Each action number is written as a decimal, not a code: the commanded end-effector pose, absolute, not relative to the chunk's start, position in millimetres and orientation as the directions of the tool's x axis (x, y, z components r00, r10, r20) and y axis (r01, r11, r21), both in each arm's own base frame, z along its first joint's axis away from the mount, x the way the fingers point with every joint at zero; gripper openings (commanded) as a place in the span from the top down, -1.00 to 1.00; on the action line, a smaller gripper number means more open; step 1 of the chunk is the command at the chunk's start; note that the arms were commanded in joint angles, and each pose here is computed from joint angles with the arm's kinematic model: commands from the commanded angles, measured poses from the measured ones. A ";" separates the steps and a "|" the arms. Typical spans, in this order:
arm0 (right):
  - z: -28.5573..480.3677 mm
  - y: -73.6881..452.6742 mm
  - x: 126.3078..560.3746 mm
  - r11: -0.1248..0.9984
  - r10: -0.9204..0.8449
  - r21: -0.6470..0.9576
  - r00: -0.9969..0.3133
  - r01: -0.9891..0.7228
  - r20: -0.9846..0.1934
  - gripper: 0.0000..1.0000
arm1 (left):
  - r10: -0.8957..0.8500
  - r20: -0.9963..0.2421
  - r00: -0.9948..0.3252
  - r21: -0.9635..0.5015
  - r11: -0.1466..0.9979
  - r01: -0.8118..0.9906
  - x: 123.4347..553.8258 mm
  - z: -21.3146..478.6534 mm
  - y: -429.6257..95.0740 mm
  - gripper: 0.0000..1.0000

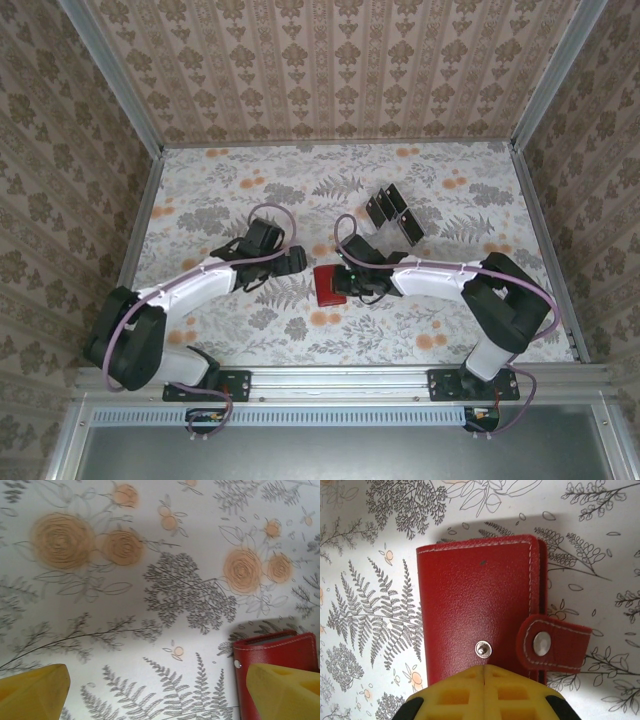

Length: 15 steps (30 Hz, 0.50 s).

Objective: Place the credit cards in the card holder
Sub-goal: Close the card holder at the center of the table.

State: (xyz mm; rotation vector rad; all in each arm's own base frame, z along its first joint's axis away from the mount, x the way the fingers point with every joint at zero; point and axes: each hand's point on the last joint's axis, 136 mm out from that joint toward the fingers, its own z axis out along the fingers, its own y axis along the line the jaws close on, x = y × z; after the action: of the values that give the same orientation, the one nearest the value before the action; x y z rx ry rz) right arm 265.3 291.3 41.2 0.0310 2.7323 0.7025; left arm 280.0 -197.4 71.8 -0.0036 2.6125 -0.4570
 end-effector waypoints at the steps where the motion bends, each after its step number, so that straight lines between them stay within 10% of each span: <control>1: 27.8 290.4 264.0 0.873 0.099 0.485 -0.954 -0.053 -0.282 0.87 | 0.000 -0.498 -0.867 -0.343 0.918 0.197 286.2 82.4 -225.2 -0.99; 15: 15.6 287.6 262.2 0.866 0.121 0.499 -0.961 -0.020 -0.249 0.90 | 0.056 -0.531 -0.845 -0.339 0.901 0.273 248.6 70.9 -245.7 -0.99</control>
State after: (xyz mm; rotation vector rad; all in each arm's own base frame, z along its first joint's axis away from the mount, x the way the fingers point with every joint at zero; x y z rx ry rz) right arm 268.4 293.8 31.0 0.0428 2.7180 0.7657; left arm 258.1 -247.5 67.9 0.2329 2.5672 -0.5611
